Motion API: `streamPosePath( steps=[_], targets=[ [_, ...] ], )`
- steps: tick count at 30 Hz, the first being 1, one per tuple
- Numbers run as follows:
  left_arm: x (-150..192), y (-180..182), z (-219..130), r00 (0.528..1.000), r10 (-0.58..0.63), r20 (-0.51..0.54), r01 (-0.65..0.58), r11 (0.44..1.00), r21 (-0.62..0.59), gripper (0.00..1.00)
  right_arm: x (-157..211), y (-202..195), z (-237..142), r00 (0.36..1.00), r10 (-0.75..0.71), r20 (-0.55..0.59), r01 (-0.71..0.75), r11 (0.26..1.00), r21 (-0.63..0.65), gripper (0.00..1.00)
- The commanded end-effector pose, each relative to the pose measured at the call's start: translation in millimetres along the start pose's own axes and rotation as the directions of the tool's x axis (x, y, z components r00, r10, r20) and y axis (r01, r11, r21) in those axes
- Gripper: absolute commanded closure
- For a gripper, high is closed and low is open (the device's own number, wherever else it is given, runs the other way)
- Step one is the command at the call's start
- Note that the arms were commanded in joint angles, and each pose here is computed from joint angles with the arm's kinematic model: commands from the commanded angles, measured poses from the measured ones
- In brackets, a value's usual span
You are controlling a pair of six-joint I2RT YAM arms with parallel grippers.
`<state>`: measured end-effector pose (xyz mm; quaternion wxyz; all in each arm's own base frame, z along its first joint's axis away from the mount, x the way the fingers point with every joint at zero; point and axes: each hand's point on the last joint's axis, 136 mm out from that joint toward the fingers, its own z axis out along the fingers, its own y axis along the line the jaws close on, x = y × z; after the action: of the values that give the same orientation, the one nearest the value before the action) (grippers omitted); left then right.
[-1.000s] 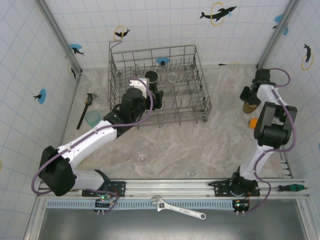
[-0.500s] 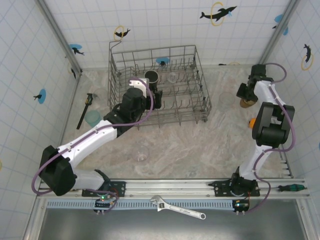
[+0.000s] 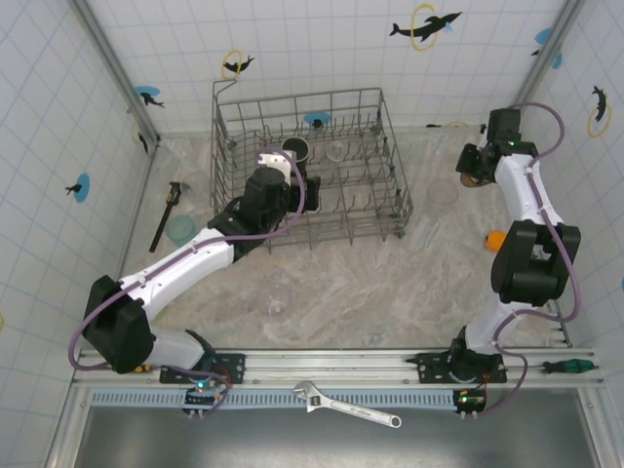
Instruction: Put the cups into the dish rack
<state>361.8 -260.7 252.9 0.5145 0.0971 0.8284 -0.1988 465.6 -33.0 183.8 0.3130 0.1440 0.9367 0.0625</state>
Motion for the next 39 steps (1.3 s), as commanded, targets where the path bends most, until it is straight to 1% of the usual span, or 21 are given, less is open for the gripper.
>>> streamPosePath(
  steps=[1, 6, 13, 17, 19, 22, 27, 33, 39],
  targets=[
    [-8, -11, 1, 1.000, 0.023, 0.000, -0.023, 0.999, 0.033, 0.03, -8, 19, -27, 0.997, -0.009, 0.078, 0.014, 0.997, -0.074, 1.00],
    [-5, -7, 4, 1.000, 0.021, -0.007, -0.021, 1.000, 0.013, 0.03, -6, 27, -39, 0.987, 0.027, 0.156, -0.010, 0.994, -0.107, 1.00],
    [-5, -4, 2, 1.000, -0.009, 0.000, 0.009, 1.000, 0.003, 0.03, -5, 59, -59, 0.970, 0.050, 0.238, 0.012, 0.968, -0.250, 1.00],
    [-5, -5, 6, 1.000, -0.027, -0.010, 0.027, 1.000, 0.003, 0.03, -19, 69, -77, 0.952, 0.066, 0.299, 0.024, 0.957, -0.288, 1.00],
    [-5, -7, 8, 0.999, -0.032, -0.019, 0.032, 0.999, 0.005, 0.03, -23, 76, -86, 0.943, 0.083, 0.321, 0.030, 0.943, -0.331, 1.00],
    [-5, -7, 11, 0.999, -0.038, -0.024, 0.038, 0.999, 0.003, 0.03, -24, 97, -100, 0.927, 0.120, 0.355, 0.053, 0.896, -0.441, 1.00],
    [-9, -3, 16, 0.995, -0.100, -0.026, 0.100, 0.995, 0.018, 0.03, -9, 136, -114, 0.917, 0.159, 0.366, 0.111, 0.780, -0.616, 1.00],
    [-19, 3, 22, 0.978, -0.206, -0.032, 0.208, 0.976, 0.064, 0.03, 12, 171, -117, 0.932, 0.170, 0.319, 0.132, 0.661, -0.738, 1.00],
    [-38, 5, 21, 0.958, -0.287, 0.003, 0.285, 0.952, 0.114, 0.03, 24, 198, -129, 0.938, 0.187, 0.292, 0.154, 0.530, -0.834, 1.00]
  ],
)
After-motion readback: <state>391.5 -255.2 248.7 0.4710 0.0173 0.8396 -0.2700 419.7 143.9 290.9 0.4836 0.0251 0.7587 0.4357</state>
